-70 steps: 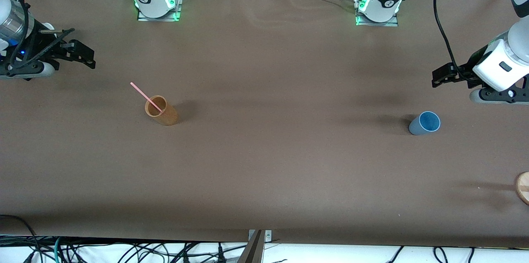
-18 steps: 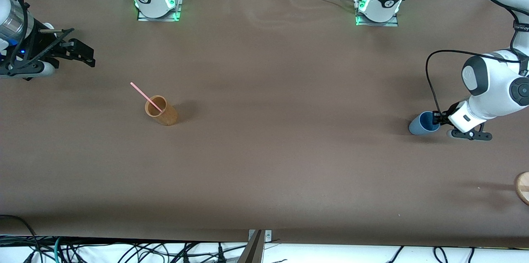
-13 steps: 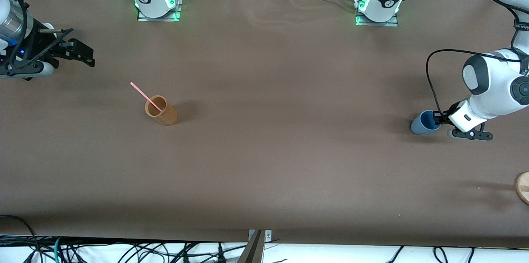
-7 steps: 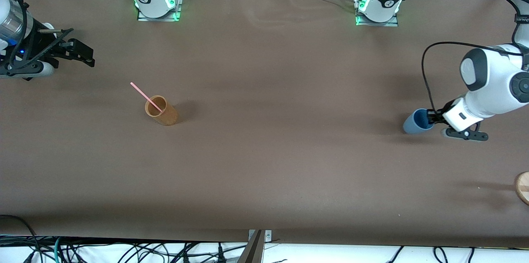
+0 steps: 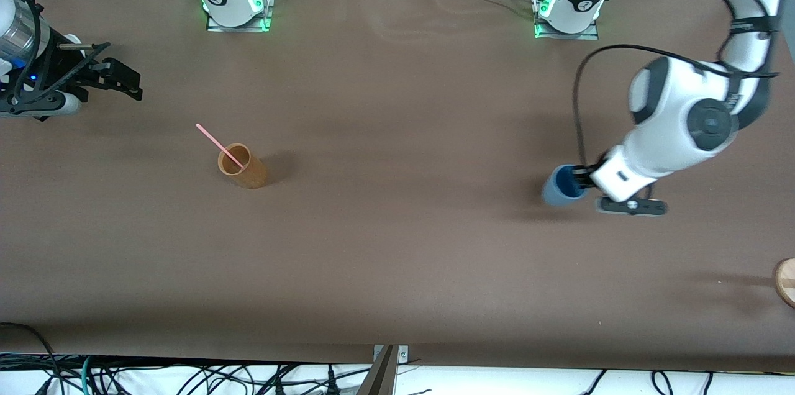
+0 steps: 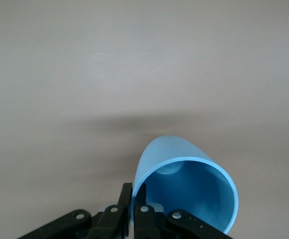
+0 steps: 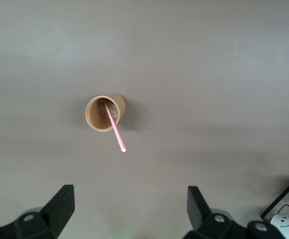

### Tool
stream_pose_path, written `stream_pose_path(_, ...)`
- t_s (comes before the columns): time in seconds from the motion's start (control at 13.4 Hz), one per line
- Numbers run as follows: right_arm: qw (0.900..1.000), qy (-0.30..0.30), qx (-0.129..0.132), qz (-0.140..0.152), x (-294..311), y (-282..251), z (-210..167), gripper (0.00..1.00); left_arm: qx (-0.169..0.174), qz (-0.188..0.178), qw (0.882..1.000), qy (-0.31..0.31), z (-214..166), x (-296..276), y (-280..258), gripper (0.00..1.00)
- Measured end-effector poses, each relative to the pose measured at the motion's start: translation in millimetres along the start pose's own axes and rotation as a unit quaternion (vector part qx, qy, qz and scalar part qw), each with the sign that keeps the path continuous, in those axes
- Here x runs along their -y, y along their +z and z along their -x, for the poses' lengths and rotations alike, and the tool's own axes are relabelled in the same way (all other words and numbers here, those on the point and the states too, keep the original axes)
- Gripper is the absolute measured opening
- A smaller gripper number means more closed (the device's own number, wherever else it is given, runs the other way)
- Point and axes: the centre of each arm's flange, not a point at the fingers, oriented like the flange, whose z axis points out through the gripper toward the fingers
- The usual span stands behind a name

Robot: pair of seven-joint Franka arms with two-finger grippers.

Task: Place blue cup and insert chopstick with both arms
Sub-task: 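Carry the blue cup with the left gripper toward the table's middle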

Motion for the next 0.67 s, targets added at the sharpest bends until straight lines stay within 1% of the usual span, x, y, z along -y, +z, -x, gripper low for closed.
stream_pose_path(0.15,1.0,0.0,0.0,0.0,-0.1,-0.1,0.0,1.0,0.0,0.003,1.0,-0.009,2.7,-74.3,8.2,0.05)
stream_pose_path(0.37,1.0,0.0,0.0,0.0,-0.1,-0.2,0.1,1.0,0.009,0.006,1.0,-0.008,14.5,-166.7,30.7,0.05)
stream_pose_path(0.67,1.0,0.0,0.004,0.0,-0.2,0.5,0.8,1.0,0.015,0.001,1.0,-0.028,20.3,-252.0,54.0,0.05)
